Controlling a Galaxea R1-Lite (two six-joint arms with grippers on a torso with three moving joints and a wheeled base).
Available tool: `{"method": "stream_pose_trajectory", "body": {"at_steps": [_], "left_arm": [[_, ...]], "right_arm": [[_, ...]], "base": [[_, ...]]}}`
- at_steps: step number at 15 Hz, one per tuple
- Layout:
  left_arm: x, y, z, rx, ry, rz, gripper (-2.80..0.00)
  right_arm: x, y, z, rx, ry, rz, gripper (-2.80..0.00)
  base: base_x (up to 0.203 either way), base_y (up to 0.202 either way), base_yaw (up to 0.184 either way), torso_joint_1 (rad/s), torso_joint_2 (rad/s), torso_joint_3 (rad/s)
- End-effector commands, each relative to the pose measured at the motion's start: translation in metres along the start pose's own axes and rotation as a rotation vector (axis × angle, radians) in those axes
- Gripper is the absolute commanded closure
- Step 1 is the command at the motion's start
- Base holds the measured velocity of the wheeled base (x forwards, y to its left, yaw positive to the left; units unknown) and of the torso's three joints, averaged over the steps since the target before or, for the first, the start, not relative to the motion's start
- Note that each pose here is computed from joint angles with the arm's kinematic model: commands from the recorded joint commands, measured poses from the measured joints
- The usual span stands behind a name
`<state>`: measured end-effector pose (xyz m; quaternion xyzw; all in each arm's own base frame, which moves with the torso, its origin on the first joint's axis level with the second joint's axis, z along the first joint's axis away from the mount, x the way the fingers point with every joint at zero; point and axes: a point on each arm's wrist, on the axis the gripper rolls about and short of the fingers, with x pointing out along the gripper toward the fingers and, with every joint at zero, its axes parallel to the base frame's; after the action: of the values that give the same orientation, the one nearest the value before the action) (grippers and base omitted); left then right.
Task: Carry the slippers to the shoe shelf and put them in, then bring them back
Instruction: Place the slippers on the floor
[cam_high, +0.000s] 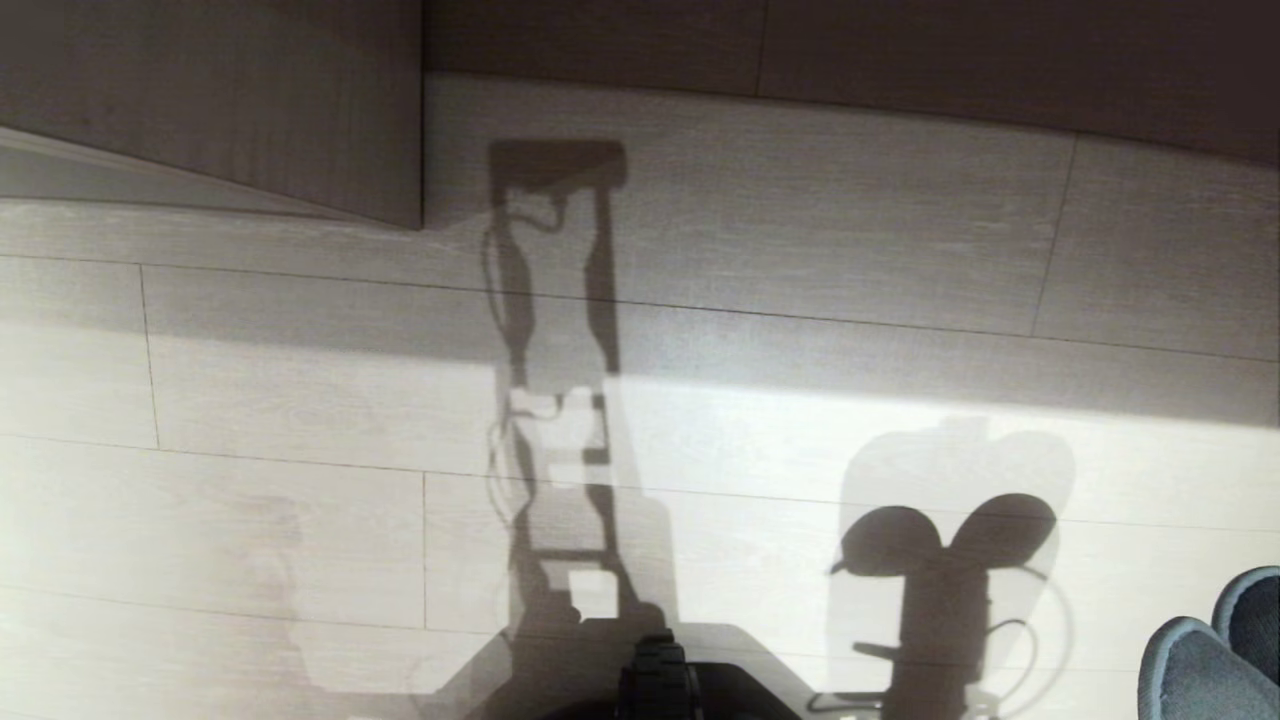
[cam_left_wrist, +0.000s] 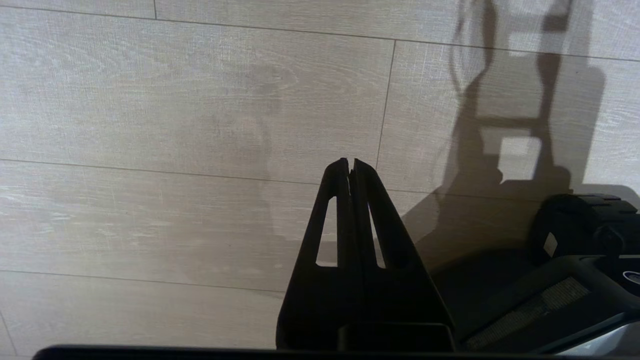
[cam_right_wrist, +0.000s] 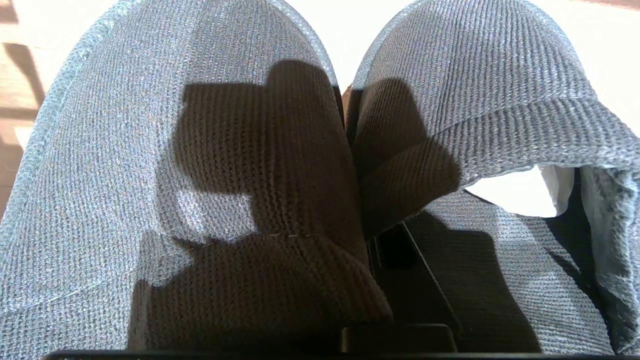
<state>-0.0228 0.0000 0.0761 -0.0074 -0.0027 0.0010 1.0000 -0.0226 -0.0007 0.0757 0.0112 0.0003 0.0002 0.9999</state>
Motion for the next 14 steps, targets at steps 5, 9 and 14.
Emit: {"method": "stream_pose_trajectory", "body": {"at_steps": [5, 9, 14], "left_arm": [[0.0, 0.0, 0.0, 0.0, -0.002, -0.001, 0.0], [0.0, 0.0, 0.0, 0.001, -0.002, -0.001, 0.0], [0.0, 0.0, 0.0, 0.001, -0.004, 0.001, 0.0]], "right_arm": [[-0.003, 0.002, 0.043, -0.009, -0.084, 0.065, 0.0], [0.029, 0.004, 0.097, -0.011, -0.083, 0.085, 0.0], [0.169, 0.008, 0.153, -0.043, -0.072, 0.057, 0.0]], "base": [[0.0, 0.0, 0.0, 0.0, 0.0, 0.0], [0.0, 0.0, 0.0, 0.0, 0.0, 0.0], [0.0, 0.0, 0.0, 0.0, 0.0, 0.0]]}}
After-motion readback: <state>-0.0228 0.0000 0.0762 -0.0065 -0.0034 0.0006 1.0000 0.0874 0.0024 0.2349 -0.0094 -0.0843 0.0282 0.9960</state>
